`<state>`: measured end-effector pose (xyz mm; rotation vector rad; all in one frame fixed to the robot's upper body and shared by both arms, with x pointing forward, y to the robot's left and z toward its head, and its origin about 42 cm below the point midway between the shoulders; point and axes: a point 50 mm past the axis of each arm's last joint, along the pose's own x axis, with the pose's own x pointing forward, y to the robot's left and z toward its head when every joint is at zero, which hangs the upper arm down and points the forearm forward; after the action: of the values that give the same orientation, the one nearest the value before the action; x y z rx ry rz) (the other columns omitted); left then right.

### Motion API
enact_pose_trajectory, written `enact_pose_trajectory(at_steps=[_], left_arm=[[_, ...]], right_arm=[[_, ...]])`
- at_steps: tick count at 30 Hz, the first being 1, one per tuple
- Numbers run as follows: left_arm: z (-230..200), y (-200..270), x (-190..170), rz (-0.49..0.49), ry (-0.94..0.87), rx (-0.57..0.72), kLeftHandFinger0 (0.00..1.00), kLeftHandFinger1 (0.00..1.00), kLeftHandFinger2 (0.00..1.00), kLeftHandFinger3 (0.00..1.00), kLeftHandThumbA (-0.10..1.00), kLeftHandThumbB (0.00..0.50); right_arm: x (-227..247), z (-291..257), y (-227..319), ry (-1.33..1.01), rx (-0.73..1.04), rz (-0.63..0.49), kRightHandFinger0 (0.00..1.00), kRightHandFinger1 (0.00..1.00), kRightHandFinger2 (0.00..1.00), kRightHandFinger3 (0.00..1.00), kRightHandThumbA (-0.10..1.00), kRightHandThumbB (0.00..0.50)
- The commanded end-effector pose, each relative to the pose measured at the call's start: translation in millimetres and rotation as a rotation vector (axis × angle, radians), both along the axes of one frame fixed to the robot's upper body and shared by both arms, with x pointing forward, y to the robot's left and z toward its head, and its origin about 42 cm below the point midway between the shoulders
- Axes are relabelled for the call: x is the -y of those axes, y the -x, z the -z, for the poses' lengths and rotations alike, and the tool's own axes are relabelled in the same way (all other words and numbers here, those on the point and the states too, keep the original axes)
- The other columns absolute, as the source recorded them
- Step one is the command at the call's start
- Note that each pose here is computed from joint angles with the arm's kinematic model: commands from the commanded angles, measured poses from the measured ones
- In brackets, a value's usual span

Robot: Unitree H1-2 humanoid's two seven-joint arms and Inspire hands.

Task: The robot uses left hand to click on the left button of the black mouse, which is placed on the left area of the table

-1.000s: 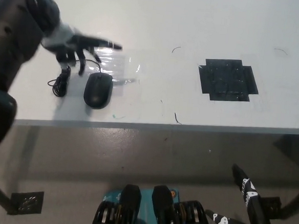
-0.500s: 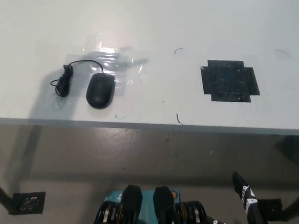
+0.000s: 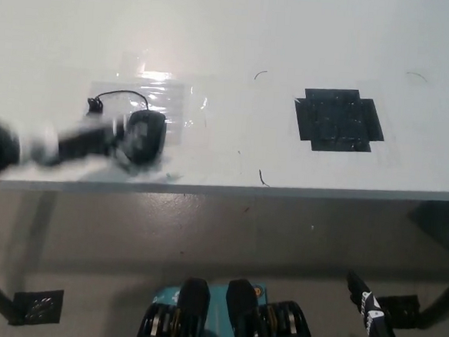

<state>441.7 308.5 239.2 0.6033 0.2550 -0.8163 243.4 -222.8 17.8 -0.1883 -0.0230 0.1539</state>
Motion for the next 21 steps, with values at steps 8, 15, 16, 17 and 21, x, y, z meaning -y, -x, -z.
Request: enact_pose_trajectory(at_steps=[8,15,16,17,21], left_arm=[[-54,336,5,-0.159,0.580,0.630,1.00,1.00,1.00,1.00,1.00,0.286],[7,323,27,-0.295,0.602,0.623,1.00,1.00,1.00,1.00,1.00,0.251],[27,318,29,-0.335,0.599,0.600,1.00,1.00,1.00,1.00,1.00,0.228],[52,309,29,-0.379,0.584,0.577,1.00,1.00,1.00,1.00,1.00,0.238],[111,277,34,-0.498,0.581,0.434,1.00,1.00,1.00,1.00,1.00,0.249]], right_arm=[[-6,6,16,-0.018,0.013,-0.004,1.00,1.00,1.00,1.00,1.00,0.195],[-9,5,10,-0.017,0.018,-0.021,1.00,1.00,1.00,1.00,1.00,0.185],[-10,6,14,-0.021,0.013,-0.024,1.00,1.00,1.00,1.00,1.00,0.180],[-11,6,15,-0.028,0.010,-0.023,1.00,1.00,1.00,1.00,1.00,0.178],[-11,4,14,-0.033,0.018,-0.019,1.00,1.00,1.00,1.00,1.00,0.166]])
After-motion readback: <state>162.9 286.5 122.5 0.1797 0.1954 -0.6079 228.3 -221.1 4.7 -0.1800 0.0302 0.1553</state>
